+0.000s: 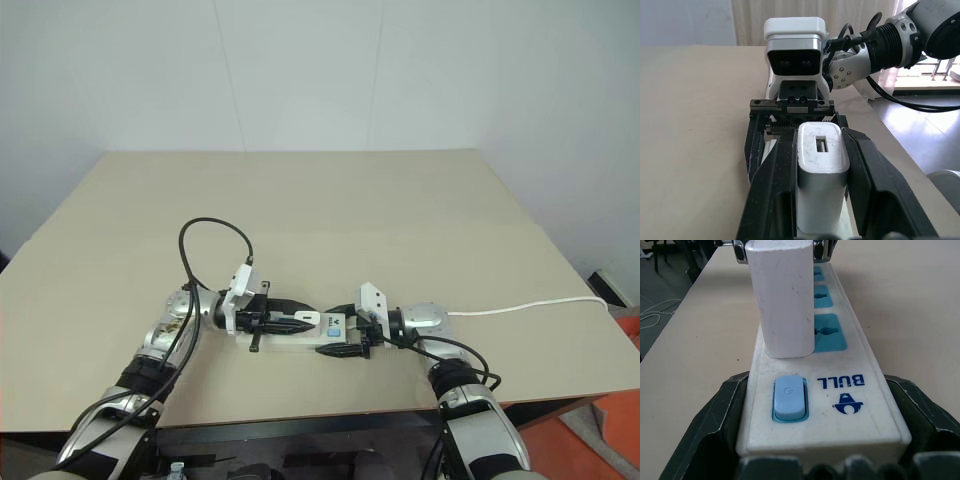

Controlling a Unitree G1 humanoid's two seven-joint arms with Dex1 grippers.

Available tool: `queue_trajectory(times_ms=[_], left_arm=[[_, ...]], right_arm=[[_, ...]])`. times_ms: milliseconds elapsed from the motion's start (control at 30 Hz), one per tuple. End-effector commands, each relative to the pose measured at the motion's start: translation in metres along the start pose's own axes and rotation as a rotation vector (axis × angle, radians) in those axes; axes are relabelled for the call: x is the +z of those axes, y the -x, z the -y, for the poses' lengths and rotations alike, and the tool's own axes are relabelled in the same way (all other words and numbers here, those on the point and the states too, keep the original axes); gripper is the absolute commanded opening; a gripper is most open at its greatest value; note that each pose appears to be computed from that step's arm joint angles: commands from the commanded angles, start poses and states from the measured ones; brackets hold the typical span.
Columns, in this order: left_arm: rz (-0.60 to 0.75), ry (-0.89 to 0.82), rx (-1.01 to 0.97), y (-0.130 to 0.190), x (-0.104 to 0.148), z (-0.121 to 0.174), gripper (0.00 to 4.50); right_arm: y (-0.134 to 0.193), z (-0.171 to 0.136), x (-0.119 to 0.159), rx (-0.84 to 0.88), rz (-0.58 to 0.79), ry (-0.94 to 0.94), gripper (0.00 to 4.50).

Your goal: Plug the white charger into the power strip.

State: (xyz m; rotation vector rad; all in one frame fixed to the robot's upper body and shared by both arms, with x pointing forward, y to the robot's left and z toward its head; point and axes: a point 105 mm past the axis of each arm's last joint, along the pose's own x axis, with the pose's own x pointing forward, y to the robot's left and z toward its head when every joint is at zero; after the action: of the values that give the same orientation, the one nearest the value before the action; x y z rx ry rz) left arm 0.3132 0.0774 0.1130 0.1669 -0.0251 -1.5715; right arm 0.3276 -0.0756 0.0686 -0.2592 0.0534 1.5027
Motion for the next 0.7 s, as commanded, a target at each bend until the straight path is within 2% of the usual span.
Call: queue_trajectory(times_ms=[33, 100, 233, 467, 500, 633, 700], left_arm=[[-0.145, 0.091, 0.036, 0.013, -0.033, 0.002, 1.02], [-0.144, 0.097, 0.032, 0.012, -0.031, 0.001, 1.02], [-0.142, 0.126, -0.01, 0.01, -0.025, 0.004, 2.26], [-0.065, 0.077, -0.023, 0.007, 0.006, 0.001, 4.36], [-0.055, 0.062, -0.027, 0.008, 0.012, 0.001, 4.47], [-0.054, 0.001, -0.054, 0.024, 0.044, -0.003, 4.47], [-0.066, -0.034, -0.075, 0.041, 0.068, -0.008, 4.5]], right_arm=[[-0.004, 0.0, 0.001, 0.018, -0.009, 0.002, 3.44], [-0.004, 0.0, 0.001, 0.018, -0.01, 0.002, 3.44], [-0.005, 0.0, 0.001, 0.02, -0.008, 0.001, 3.44], [-0.007, -0.001, 0.001, 0.029, -0.011, 0.001, 3.44], [-0.007, -0.001, 0.001, 0.03, -0.011, 0.001, 3.44], [-0.008, -0.002, 0.001, 0.039, -0.011, -0.008, 3.44], [-0.006, -0.001, 0.0, 0.033, -0.022, -0.01, 4.17]])
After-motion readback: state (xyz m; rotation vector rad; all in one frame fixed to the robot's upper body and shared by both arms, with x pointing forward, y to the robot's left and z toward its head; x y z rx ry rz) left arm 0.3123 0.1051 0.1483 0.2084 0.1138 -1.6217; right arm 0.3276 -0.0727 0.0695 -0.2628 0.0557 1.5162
